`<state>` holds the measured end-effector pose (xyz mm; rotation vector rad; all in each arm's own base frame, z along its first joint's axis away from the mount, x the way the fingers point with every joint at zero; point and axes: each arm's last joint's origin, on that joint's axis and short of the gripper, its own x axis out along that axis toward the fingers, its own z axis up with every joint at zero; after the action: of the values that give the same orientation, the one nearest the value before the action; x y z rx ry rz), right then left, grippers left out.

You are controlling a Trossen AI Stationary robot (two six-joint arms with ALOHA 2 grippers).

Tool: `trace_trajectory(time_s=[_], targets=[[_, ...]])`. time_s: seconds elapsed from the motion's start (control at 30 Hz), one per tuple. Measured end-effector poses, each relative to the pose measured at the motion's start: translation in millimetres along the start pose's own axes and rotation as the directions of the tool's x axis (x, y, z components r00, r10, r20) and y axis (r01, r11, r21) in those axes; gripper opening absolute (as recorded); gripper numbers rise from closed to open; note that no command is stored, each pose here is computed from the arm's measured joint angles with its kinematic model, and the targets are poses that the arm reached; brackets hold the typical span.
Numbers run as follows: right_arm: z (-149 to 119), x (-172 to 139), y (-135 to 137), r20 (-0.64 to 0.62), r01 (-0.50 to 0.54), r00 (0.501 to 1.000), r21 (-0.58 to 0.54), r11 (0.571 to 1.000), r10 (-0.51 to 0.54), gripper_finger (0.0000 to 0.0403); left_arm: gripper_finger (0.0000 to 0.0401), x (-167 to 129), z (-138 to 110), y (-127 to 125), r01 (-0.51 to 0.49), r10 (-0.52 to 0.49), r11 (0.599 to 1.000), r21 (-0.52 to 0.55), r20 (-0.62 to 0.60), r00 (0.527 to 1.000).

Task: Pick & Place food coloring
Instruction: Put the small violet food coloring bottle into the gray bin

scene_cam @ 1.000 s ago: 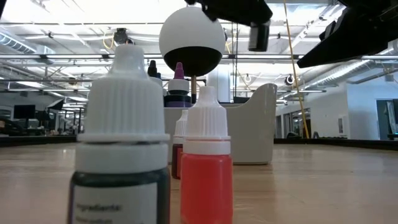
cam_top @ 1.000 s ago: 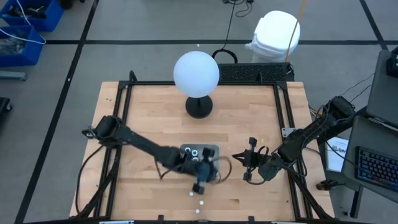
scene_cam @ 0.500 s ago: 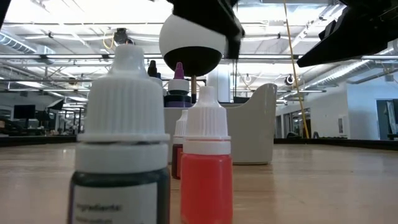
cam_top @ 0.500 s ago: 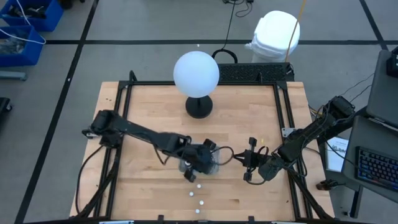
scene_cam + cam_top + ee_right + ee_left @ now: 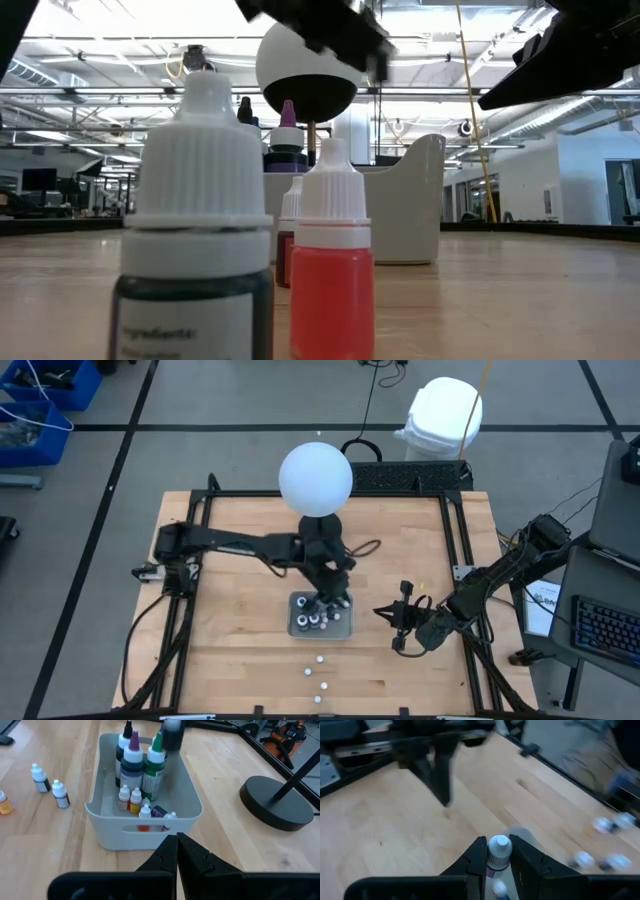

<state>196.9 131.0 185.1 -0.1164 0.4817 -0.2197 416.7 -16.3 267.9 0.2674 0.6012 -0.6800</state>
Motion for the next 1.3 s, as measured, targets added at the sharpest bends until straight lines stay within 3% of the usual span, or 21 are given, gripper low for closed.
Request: trace_trajectory(time_s=[0.07,0.23,0.33,0.4,0.5,0.63,0.73,0.8,0.87,1.1,1.3], targets=[[-4.1,0.5,-1.0,-0.007,0.003,1.000,-0.007,1.000,-0.003,0.0000,0.0067,14.5,-4.3,0.9,0.001,-0.001,1.000,-0.025,-0.005,1.000],[-17.3,2.1,-4.8,-0.032,0.014,0.999,-0.016,1.000,-0.014,0.0000,0.0067,27.4,-2.7,-10.7,-0.007,0.008,1.000,0.025,-0.047,0.999],[-21.2,2.5,-6.1,-0.040,0.018,0.999,-0.005,1.000,-0.018,0.0000,0.0067,32.7,2.9,-17.4,-0.112,0.104,0.989,-0.098,-0.080,0.991],[-21.2,2.5,-6.0,-0.038,0.017,0.999,-0.003,1.000,-0.017,0.0000,0.0067,39.1,6.6,-27.5,-0.227,0.202,0.954,-0.195,-0.139,0.969],[-20.9,2.5,-5.9,-0.035,0.016,0.999,0.000,1.000,-0.016,0.0000,0.0067,51.3,14.0,-55.0,-0.453,0.392,0.854,-0.256,-0.253,0.884],[-21.0,2.5,-5.6,-0.039,0.007,0.999,0.003,1.000,-0.007,0.0000,0.0067,69.3,28.1,-103.8,-0.706,0.645,0.636,-0.312,-0.288,0.708],[-21.1,2.5,-4.2,-0.054,-0.038,0.998,0.002,0.999,0.038,0.0000,0.0067,83.6,35.3,-142.2,-0.816,0.788,0.494,-0.302,-0.242,0.566],[-21.1,2.5,-3.5,-0.060,-0.059,0.996,0.002,0.998,0.059,0.0000,0.0067,89.6,39.1,-158.5,-0.846,0.861,0.372,-0.383,-0.198,0.469],[-20.4,2.5,-3.0,-0.053,-0.065,0.996,0.006,0.998,0.065,0.0000,0.0067,92.5,39.3,-166.6,-0.830,0.887,0.297,-0.472,-0.185,0.423],[-15.9,2.4,-1.3,-0.016,-0.081,0.997,-0.003,0.997,0.081,0.0000,0.0067,129.7,20.9,-187.4,-0.777,0.890,0.257,-0.575,-0.173,0.423],[-12.7,2.3,-0.1,0.011,-0.090,0.996,-0.010,0.996,0.090,0.0000,0.0067,144.5,4.1,-188.3,-0.837,0.940,0.161,-0.523,-0.178,0.292]])
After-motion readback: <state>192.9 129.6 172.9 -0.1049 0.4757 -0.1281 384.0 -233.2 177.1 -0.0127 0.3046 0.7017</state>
